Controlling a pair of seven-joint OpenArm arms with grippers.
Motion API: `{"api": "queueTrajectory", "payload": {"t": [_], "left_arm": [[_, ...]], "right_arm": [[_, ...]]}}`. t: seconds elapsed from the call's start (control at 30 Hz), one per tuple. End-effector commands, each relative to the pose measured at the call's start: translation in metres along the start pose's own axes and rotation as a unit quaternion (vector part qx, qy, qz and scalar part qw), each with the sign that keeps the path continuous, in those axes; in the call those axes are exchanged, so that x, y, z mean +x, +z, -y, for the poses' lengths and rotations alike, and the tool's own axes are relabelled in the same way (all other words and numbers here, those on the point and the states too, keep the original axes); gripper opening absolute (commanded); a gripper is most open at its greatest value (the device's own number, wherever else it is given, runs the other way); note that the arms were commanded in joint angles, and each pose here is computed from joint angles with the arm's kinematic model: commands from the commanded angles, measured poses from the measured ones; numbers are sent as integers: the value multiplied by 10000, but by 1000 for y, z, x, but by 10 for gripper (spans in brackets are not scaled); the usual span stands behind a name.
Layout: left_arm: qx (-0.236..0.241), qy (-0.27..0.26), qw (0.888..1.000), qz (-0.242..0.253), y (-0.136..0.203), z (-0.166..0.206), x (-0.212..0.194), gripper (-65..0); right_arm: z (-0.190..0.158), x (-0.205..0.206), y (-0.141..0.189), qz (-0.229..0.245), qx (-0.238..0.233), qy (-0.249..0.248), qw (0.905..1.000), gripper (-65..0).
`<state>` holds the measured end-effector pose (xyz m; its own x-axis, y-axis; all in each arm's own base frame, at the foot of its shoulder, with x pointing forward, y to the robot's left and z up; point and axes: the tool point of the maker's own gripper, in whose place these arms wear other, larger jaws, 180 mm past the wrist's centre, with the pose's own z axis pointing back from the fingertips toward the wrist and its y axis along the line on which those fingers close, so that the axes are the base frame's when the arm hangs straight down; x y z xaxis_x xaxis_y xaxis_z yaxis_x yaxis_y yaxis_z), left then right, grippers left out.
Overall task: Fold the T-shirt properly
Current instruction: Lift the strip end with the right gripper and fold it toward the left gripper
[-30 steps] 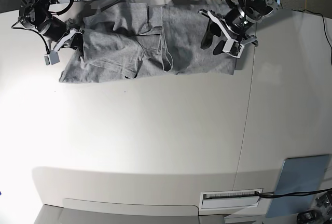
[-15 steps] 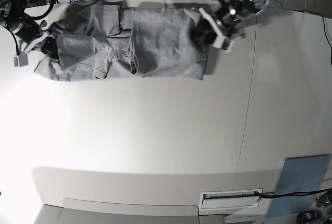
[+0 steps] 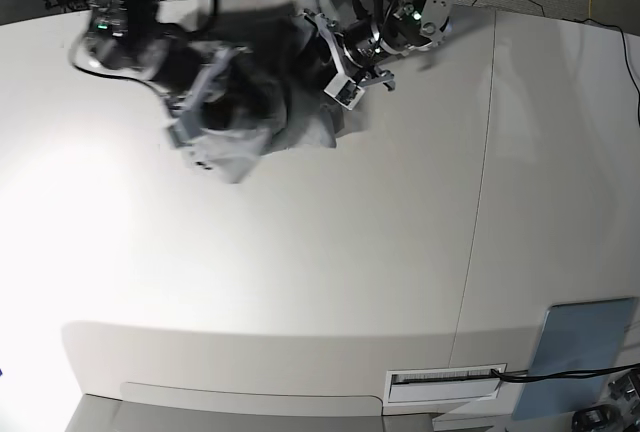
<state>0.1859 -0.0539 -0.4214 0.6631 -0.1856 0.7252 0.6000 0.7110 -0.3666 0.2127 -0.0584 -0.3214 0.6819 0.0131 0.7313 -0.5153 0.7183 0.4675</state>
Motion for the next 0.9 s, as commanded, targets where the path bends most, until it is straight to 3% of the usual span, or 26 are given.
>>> {"api": "queueTrajectory", "payload": {"t": [0.0,0.1,0.23,0.33,0.5,0.53,0.67,0.77,0.87], "left_arm": [[39,-57,9995,-303,0,0,-13,-405],[62,-86,9994,-324,1,-1,-14,-405],[126,-191,9990,-387,1,-3,-16,-405],[138,-212,9989,-395,1,-4,-16,-405],[137,-214,9989,-394,1,-4,-16,-405],[137,-214,9989,-394,1,-4,-16,-405],[135,-214,9989,-397,1,-4,-16,-405],[137,-216,9989,-396,1,-4,-16,-405],[140,-245,9990,-351,2,-3,-12,-405]], "right_arm": [[-14,12,-6,226,199,75,9995,-650],[-36,8,-26,97,402,175,9990,-650],[-46,-4,-44,-226,229,283,9991,-650],[-51,-12,-50,-439,156,419,9980,-650],[-65,-16,-53,-535,438,618,9957,-650],[-70,-16,-54,-519,569,634,9950,-634],[-91,-10,-51,-325,1130,677,9908,-447],[-106,-6,-47,-191,1563,513,9862,-426],[-131,6,-36,86,2208,481,9741,-426]]}}
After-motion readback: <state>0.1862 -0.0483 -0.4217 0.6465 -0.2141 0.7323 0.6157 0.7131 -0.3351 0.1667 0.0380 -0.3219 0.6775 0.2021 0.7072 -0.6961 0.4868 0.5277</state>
